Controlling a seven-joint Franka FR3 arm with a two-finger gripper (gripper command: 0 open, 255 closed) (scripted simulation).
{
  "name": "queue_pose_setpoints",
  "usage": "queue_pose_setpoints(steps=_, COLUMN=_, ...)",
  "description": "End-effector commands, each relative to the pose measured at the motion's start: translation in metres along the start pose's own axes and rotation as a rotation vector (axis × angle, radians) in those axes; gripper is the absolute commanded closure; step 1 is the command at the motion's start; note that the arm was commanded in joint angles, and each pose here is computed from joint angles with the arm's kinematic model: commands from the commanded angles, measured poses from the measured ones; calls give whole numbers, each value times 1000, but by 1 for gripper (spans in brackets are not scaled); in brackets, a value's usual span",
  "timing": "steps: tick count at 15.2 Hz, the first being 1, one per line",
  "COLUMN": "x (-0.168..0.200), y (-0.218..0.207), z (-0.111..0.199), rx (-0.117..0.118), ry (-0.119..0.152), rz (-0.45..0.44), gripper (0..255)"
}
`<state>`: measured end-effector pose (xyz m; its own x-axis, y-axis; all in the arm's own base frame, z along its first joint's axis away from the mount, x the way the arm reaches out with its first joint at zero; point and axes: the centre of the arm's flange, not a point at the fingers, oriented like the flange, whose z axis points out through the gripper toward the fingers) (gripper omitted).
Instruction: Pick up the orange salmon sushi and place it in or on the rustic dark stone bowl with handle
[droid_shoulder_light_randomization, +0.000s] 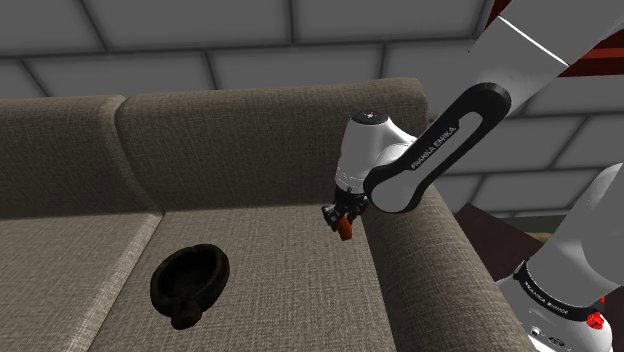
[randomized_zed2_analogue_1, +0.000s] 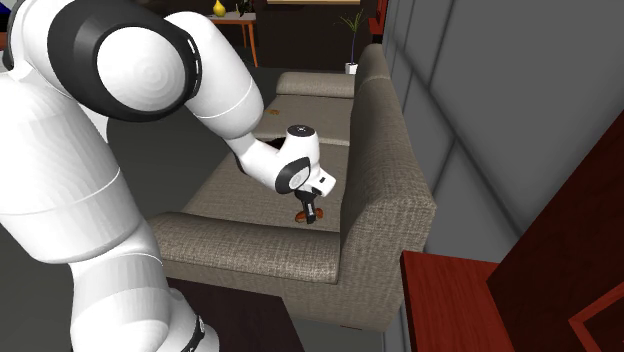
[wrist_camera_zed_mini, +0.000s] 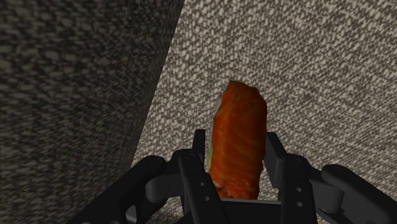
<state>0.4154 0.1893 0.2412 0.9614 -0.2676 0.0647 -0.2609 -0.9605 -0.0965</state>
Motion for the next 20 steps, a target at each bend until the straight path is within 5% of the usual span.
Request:
queue_pose_setpoints(steps=1, x=0, y=0, z=0, rx=0, ry=0, rz=0, gripper=255)
queue_pose_setpoints(steps=20, x=6, y=-8, z=-89, rx=0, ry=0, rz=0, gripper=255)
